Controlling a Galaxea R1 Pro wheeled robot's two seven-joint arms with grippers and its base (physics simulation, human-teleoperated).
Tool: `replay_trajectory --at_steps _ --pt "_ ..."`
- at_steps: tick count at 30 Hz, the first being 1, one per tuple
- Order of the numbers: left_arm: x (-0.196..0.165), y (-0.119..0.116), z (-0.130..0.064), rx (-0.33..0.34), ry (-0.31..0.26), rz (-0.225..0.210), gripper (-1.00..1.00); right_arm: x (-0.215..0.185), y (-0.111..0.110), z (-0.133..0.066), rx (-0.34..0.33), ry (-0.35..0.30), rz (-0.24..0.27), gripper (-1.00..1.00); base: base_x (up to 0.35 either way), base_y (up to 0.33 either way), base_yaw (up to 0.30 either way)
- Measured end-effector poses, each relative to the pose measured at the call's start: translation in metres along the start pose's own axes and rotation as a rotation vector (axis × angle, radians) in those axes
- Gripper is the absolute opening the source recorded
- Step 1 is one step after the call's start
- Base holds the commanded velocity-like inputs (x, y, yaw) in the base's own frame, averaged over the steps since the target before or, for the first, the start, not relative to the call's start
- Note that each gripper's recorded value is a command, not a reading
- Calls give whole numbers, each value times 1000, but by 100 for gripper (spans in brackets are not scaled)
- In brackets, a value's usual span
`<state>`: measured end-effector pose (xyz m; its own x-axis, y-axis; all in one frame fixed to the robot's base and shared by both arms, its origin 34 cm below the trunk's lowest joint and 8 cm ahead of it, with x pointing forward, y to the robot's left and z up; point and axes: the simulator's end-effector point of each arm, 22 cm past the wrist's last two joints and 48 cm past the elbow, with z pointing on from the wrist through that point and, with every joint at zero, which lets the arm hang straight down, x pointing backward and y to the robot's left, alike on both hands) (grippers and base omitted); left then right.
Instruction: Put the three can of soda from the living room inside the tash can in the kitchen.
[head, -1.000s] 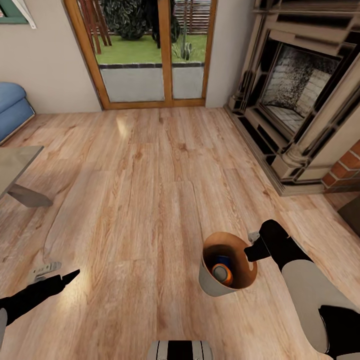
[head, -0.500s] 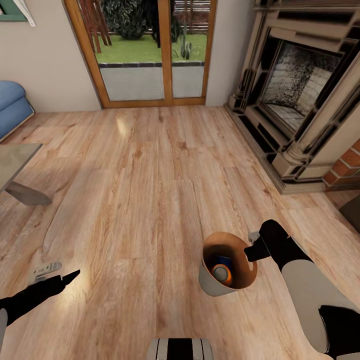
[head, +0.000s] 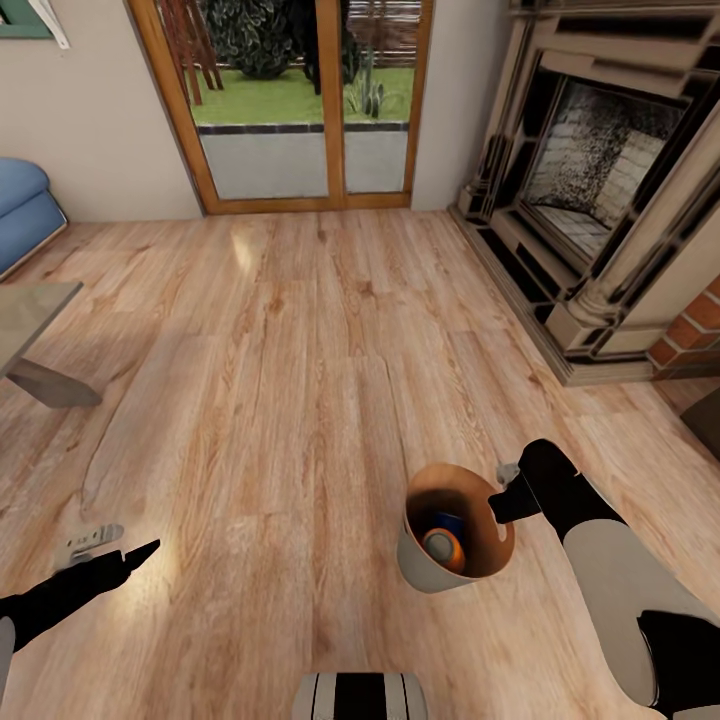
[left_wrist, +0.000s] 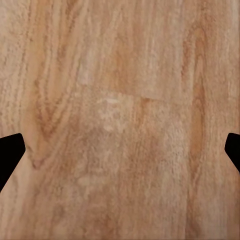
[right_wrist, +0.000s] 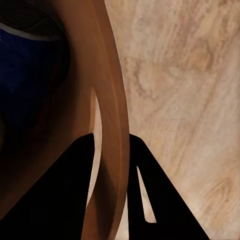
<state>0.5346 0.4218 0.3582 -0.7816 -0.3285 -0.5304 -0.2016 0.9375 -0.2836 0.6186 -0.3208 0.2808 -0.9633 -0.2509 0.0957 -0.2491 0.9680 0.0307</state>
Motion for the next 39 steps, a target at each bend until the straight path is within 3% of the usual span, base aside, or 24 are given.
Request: replay_trajectory --at_steps 18,39 --pt "20 9 16 -4 12 -2 100 6 1 28 0 13 -2 -100 0 0 0" --pt "31 14 24 -13 36 -4 100 10 -2 40 -16 29 18 -100 0 0 0"
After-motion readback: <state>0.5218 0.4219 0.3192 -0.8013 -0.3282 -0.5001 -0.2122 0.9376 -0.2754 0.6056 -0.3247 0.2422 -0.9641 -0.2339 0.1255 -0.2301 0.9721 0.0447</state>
